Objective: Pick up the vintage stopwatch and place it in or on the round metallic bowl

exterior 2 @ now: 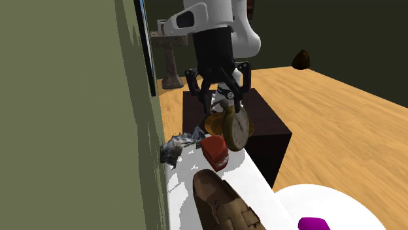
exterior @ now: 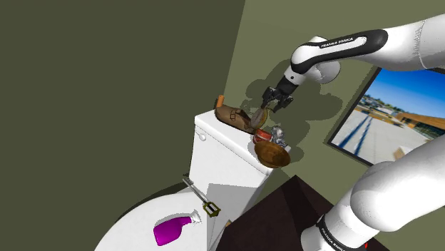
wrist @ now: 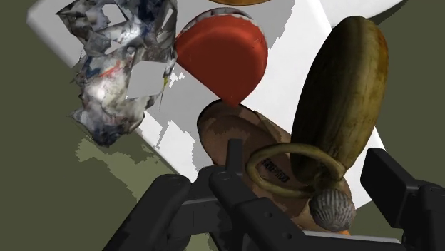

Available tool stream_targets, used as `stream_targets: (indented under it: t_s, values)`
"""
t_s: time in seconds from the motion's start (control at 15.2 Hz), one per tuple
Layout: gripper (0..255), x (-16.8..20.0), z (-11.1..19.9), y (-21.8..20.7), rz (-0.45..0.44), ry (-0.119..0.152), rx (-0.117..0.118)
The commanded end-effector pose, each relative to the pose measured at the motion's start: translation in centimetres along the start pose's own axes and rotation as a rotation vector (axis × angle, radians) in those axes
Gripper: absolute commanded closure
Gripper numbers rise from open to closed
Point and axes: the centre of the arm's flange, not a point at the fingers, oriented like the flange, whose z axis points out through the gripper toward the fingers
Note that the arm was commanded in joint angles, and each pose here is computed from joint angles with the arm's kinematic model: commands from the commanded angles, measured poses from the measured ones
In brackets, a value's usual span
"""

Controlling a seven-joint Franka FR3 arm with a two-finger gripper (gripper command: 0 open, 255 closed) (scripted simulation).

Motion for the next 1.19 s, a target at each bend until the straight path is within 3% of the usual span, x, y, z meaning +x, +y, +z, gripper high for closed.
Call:
stream_targets:
  t_s: [0.0, 0.2, 0.99, 1.12]
  values:
    - [255, 0.1, -1.1, -0.4, 0.0, 0.0, 0.0]
    - [255, 0.3, -2.3, -0.6, 0.0, 0.0, 0.0]
    - [255, -14.1, -9.3, 0.9, 0.0, 0.0, 0.0]
    - [255, -14.2, -8.2, 1.2, 0.0, 0.0, 0.0]
